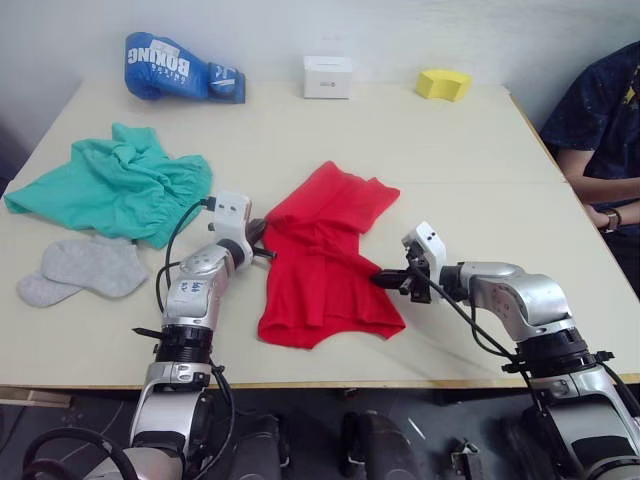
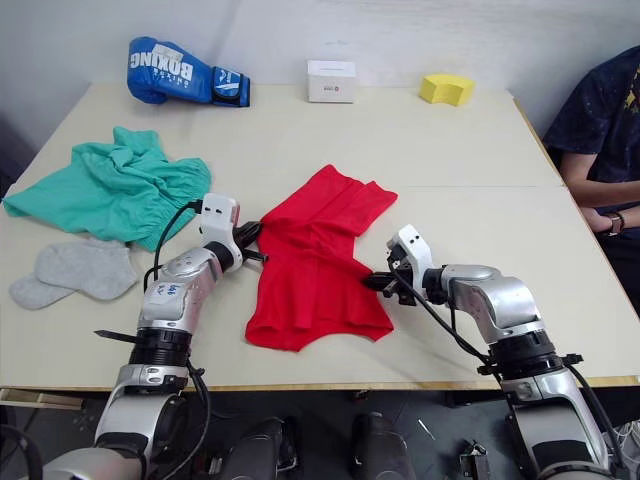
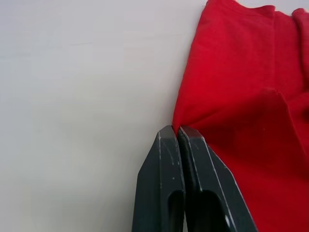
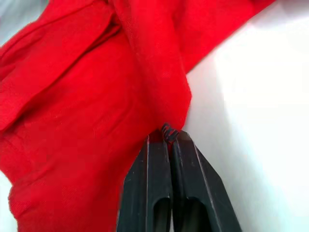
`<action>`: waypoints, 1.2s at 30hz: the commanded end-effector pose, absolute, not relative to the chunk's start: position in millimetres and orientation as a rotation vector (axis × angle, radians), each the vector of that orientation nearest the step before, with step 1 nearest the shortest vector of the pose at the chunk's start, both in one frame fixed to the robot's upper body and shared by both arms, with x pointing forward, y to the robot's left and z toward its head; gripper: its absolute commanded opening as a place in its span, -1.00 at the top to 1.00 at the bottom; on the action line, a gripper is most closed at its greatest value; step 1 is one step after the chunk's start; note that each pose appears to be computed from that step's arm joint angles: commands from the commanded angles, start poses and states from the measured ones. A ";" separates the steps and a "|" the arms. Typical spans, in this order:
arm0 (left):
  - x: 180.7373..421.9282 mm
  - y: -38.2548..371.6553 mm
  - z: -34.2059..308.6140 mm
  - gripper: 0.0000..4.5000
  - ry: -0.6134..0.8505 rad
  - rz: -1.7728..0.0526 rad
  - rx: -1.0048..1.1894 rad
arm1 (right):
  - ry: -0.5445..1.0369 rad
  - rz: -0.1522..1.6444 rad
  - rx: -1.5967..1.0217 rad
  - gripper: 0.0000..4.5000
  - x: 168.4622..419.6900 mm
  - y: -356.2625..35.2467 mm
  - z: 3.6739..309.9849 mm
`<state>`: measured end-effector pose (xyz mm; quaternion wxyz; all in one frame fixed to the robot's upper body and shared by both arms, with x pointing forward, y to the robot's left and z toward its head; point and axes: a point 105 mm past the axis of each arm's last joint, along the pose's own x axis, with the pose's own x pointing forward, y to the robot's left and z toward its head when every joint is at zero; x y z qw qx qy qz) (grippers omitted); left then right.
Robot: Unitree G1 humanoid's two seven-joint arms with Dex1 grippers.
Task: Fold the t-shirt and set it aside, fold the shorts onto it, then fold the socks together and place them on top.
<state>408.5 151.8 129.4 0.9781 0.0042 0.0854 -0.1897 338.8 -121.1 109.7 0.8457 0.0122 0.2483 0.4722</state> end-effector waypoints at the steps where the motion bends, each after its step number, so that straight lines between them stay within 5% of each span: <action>1: 397.3 152.0 135.2 0.91 0.185 -0.465 0.068 | 0.455 1.031 0.009 0.42 332.1 -126.5 122.4; 10: 355.5 205.5 150.8 -0.27 0.076 -0.653 0.638 | 0.060 1.058 -0.744 -0.99 317.2 -183.6 126.7; 14: 330.8 202.5 155.7 -0.38 -0.058 -0.899 0.910 | -0.154 1.113 -1.085 -1.00 309.6 -191.7 120.4; 21: 313.7 196.5 134.4 -0.38 -0.137 -1.177 1.240 | -0.339 1.274 -1.201 -1.00 294.8 -170.4 100.5; 36: 303.4 151.2 107.8 -0.38 -0.331 -1.459 1.364 | -0.505 1.399 -1.245 -1.00 280.9 -134.5 87.9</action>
